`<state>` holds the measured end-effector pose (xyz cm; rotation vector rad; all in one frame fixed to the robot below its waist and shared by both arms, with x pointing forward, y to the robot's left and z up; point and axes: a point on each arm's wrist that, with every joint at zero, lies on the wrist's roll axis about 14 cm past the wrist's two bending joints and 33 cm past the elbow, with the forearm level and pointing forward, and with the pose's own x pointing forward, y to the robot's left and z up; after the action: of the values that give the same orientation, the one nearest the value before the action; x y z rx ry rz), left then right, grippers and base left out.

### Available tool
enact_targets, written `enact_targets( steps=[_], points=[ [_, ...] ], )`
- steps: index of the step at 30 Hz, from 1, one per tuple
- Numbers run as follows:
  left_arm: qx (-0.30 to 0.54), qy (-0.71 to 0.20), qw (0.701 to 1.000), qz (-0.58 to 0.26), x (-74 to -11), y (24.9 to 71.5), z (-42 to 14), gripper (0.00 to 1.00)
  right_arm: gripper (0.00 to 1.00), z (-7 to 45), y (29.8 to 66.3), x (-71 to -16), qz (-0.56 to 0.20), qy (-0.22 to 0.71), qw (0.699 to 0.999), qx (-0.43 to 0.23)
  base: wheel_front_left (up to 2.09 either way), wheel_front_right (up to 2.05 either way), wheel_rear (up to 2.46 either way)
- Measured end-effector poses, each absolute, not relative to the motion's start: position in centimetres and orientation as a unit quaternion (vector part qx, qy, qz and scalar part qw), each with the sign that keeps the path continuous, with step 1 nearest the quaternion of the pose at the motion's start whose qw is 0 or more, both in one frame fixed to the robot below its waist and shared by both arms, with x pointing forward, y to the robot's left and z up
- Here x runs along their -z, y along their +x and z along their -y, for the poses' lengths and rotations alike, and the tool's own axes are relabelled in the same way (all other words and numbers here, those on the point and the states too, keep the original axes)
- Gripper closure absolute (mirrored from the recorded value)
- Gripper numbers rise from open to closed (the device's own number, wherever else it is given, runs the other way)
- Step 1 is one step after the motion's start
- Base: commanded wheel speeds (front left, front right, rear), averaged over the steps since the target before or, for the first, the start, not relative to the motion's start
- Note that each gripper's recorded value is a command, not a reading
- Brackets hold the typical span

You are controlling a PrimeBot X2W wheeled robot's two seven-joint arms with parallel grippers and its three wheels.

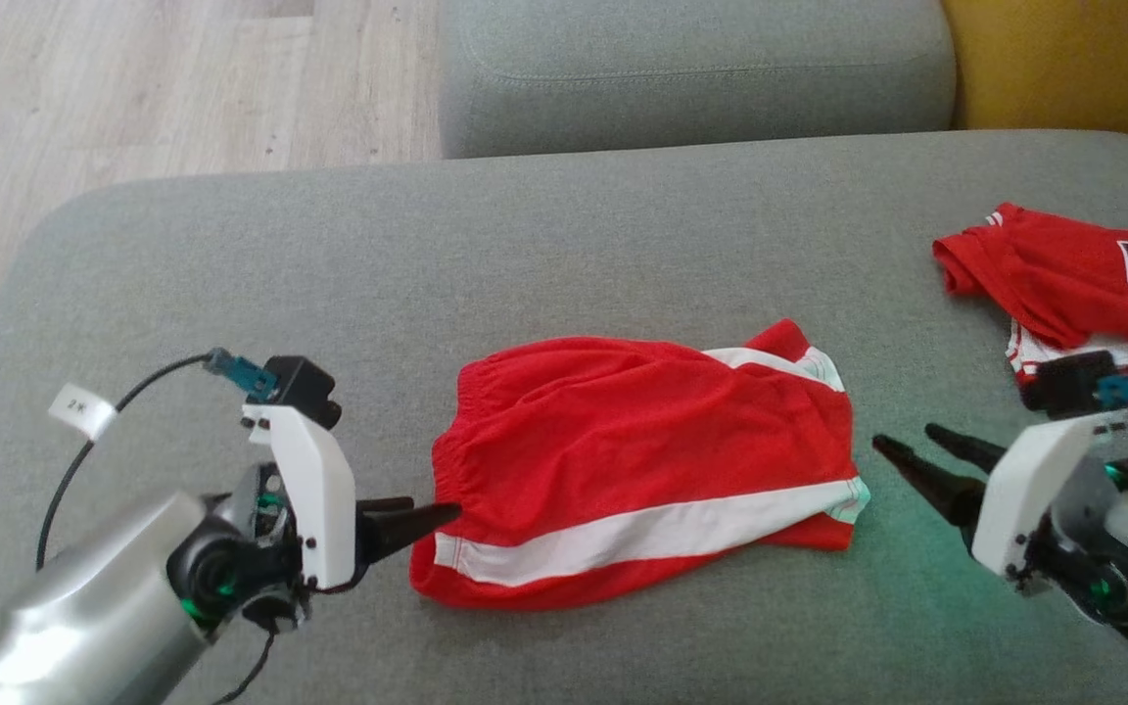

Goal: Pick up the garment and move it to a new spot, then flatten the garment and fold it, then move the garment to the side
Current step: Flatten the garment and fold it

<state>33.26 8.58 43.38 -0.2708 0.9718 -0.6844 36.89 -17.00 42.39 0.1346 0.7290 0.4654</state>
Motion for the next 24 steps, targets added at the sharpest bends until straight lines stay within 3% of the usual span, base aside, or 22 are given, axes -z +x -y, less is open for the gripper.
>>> enact_targets(
  steps=[7, 12, 16, 21, 24],
  points=[
    [0.313, -0.131, 0.853, -0.396, -44.2, 34.0, -9.0, 0.00, 0.00, 17.1, 37.9, -44.3, -0.261, 0.112, 0.936, -0.209, 0.00, 0.00, 0.00],
    [0.256, -0.109, 0.928, -0.249, -47.4, 38.1, -11.1, 0.00, 0.00, 18.1, 39.5, -46.3, -0.185, 0.126, 0.957, -0.185, 0.00, 0.00, 0.00],
    [0.190, -0.103, 0.969, -0.124, -50.5, 40.2, -13.3, 0.00, 0.00, 18.5, 41.2, -48.9, -0.123, 0.153, 0.967, -0.162, 0.00, 0.00, 0.00],
    [0.113, -0.095, 0.988, -0.037, -52.5, 40.4, -15.6, 0.00, 0.00, 20.0, 42.2, -53.1, -0.018, 0.171, 0.977, -0.125, 0.00, 0.00, 0.00],
    [0.077, -0.097, 0.992, 0.027, -55.7, 40.5, -16.5, 0.00, 0.00, 19.8, 40.9, -52.8, 0.002, 0.165, 0.980, -0.115, 0.00, 0.00, 0.00]
  ],
)
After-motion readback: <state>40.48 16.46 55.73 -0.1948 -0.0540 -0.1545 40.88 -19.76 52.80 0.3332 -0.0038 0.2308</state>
